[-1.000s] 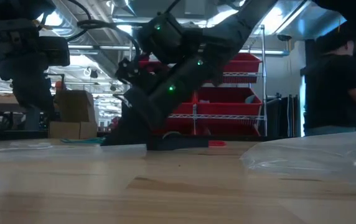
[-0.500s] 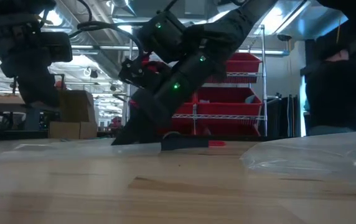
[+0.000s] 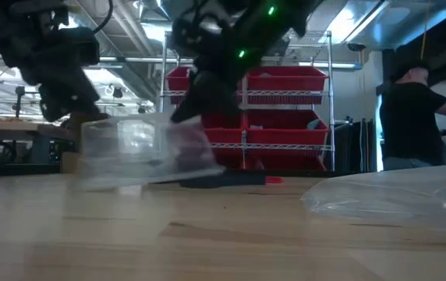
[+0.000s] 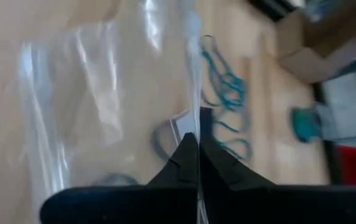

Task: Sort rubber bands
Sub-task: Open the transparent zip bag

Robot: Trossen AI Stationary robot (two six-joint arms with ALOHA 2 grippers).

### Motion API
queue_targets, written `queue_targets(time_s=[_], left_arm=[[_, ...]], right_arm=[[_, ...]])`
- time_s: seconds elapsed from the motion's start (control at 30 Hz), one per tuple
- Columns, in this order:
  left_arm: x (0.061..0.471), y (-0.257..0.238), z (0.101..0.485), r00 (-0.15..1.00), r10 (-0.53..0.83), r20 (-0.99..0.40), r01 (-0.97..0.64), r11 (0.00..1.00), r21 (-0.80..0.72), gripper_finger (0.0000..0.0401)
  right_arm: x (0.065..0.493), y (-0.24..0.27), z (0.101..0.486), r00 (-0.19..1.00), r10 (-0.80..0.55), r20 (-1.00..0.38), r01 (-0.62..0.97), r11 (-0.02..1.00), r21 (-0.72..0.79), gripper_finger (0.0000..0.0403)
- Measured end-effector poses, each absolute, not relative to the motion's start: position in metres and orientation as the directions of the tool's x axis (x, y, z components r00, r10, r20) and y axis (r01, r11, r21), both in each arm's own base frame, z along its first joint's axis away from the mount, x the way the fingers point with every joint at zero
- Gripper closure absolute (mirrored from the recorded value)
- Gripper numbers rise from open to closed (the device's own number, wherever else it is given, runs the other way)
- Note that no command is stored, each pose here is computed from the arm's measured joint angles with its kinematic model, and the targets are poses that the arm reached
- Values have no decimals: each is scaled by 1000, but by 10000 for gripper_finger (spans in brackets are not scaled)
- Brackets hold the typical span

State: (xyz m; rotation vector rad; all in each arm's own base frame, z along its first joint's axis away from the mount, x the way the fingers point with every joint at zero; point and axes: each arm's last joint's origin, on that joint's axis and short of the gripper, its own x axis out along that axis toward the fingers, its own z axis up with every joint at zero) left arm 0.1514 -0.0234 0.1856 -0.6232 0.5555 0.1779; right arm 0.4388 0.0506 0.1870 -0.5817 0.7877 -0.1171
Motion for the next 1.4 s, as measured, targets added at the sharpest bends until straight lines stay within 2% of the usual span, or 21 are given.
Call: queue_targets(time_s=[0.17, 0.33, 0.6, 0.87, 1.4], left_arm=[[155, -23, 193, 883, 27, -469, -312, 780, -542, 284], [151, -22, 213, 905, 24, -424, -275, 793, -543, 284], [143, -20, 243, 872, 70, -484, -261, 904, -339, 284], [143, -20, 234, 860, 70, -506, -255, 917, -307, 284], [147, -20, 241, 896, 91, -434, -228, 934, -276, 284]], right_arm=[[422, 69, 214, 688, -461, -561, -51, 740, -670, 402], [411, 87, 218, 674, -525, -520, 8, 709, -705, 403], [407, 100, 223, 695, -526, -490, 116, 754, -647, 403], [411, 100, 230, 712, -539, -450, 177, 758, -628, 403], [412, 101, 232, 729, -528, -437, 189, 768, -612, 403]])
